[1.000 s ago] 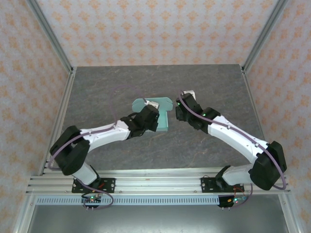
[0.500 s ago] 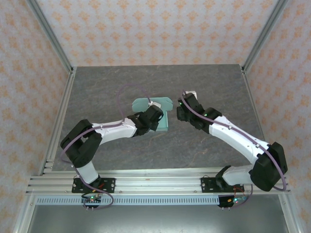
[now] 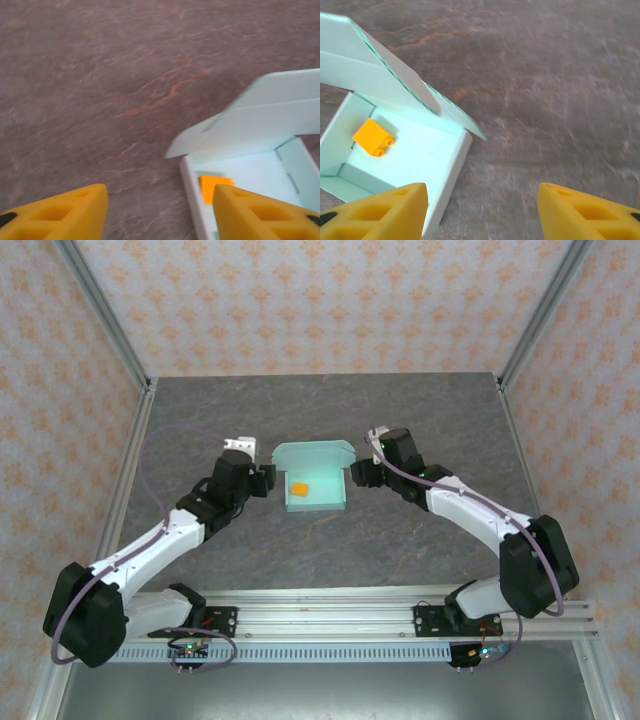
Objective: Fold the paper box
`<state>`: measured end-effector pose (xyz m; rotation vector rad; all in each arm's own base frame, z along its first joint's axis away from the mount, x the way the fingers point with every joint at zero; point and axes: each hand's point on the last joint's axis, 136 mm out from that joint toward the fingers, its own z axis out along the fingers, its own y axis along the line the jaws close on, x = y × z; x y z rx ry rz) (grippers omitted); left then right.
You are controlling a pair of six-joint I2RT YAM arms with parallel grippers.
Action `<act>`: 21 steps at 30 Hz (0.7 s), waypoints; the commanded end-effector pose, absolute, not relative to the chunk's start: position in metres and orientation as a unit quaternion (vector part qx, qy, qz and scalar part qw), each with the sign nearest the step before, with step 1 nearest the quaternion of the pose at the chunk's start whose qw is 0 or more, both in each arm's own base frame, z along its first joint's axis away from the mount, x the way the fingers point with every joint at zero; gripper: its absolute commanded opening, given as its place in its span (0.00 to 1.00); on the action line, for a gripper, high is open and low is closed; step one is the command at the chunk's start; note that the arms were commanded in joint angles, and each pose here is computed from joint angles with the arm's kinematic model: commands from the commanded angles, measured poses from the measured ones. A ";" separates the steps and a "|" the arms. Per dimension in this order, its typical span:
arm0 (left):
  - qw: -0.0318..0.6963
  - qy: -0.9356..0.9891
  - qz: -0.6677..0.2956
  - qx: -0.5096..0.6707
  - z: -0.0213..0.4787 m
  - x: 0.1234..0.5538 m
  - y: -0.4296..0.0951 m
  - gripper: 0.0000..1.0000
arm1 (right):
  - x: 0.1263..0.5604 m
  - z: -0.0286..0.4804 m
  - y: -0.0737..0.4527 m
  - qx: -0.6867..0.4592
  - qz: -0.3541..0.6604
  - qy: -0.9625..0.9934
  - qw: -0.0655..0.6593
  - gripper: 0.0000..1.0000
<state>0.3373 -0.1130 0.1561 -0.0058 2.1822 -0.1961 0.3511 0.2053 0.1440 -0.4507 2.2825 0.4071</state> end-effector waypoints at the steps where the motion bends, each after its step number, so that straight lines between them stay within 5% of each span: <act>1: 0.468 0.876 -0.116 0.016 0.156 0.348 -0.116 0.64 | 0.372 0.165 0.215 -0.253 0.171 0.845 0.440 0.60; 21: 0.464 0.863 -0.118 0.160 0.143 0.393 -0.134 0.70 | 0.397 0.131 0.227 -0.398 0.167 0.793 0.430 0.53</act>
